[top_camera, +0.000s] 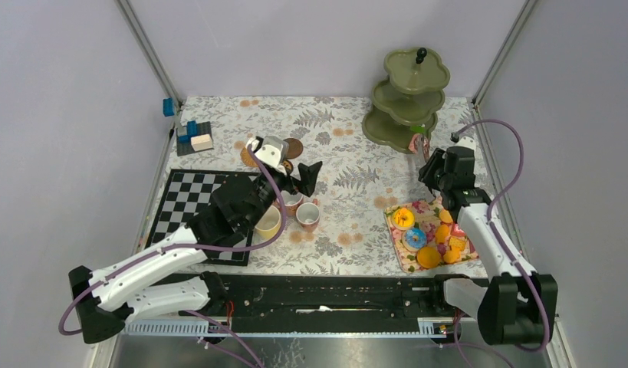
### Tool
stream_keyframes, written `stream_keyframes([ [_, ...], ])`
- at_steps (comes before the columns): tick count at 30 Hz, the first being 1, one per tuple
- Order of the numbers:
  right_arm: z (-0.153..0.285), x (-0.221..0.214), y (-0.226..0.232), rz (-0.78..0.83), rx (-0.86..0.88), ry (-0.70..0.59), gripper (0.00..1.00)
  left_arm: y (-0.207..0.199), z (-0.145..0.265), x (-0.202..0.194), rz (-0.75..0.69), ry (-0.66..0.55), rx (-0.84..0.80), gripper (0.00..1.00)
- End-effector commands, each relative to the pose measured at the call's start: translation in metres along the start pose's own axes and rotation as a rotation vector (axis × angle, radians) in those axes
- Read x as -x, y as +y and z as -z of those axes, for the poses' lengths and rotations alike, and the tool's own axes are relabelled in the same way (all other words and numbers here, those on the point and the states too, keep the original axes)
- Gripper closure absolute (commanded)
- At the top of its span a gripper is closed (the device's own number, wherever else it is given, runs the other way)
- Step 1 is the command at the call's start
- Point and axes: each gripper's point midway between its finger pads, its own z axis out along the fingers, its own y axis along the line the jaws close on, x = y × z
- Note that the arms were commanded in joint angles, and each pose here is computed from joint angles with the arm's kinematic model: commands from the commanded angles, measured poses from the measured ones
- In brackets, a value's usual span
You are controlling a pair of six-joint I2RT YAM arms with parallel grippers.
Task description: Serve the afternoon tea
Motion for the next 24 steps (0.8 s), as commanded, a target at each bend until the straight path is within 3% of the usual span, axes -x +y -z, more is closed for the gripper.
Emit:
stream_keyframes([
  [1,-0.016,0.042,0.013,0.04,0.046,-0.162,0.65,0.014,0.006,0.012,-0.039,-0.059,0.058,0.01],
  [24,-0.104,0.044,-0.001,0.063,-0.049,-0.163,0.65,0.013,0.011,0.006,-0.035,-0.064,0.042,0.01],
])
